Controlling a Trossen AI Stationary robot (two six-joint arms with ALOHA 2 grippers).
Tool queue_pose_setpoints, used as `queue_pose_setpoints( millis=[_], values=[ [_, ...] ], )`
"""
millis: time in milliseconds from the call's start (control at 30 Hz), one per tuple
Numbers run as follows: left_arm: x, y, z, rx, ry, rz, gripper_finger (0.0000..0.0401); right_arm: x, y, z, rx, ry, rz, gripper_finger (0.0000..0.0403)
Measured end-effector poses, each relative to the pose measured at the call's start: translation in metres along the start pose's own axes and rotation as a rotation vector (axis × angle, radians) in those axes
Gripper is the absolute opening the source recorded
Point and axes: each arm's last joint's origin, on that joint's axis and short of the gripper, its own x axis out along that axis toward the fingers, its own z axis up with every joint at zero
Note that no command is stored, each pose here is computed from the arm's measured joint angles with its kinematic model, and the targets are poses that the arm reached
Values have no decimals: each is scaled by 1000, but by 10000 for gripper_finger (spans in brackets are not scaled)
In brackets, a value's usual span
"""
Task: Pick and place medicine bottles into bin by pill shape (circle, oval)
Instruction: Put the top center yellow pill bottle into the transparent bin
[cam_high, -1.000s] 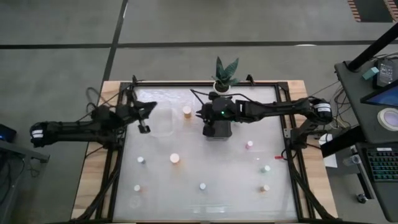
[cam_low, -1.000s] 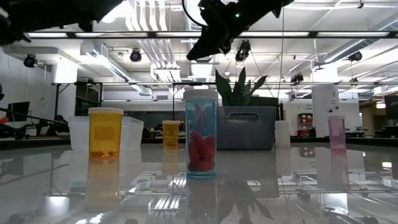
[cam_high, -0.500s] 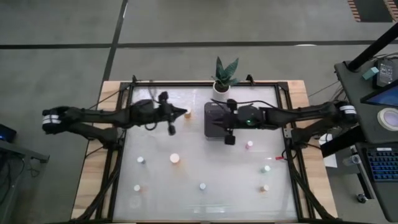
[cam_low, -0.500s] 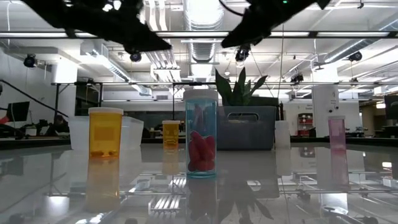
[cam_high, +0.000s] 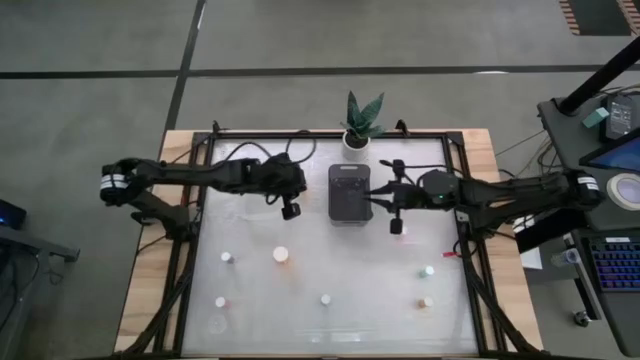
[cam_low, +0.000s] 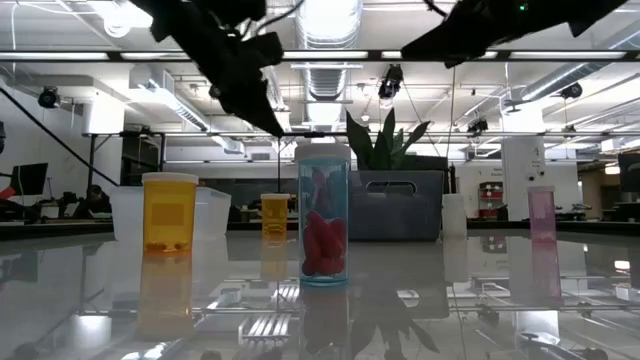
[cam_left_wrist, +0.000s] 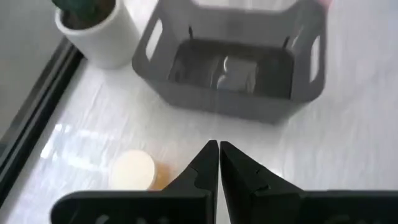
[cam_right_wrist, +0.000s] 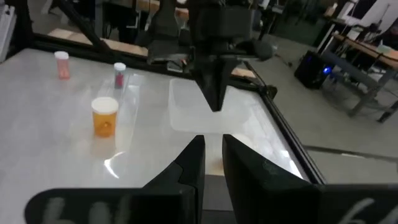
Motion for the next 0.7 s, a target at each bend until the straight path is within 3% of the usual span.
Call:
queue_pose_setpoints(
  millis=[233,533,700],
  values=[
    [1,11,13,98,248,1,0,-22,0,-9,-24,-47,-13,48],
    [22,39,24,131,304,-32,4,-42,0,-18,-56,-113,-32,47],
    [32,56,22,117,326,-13,53,-49,-1,-17,-56,-119,-34,47]
  ],
)
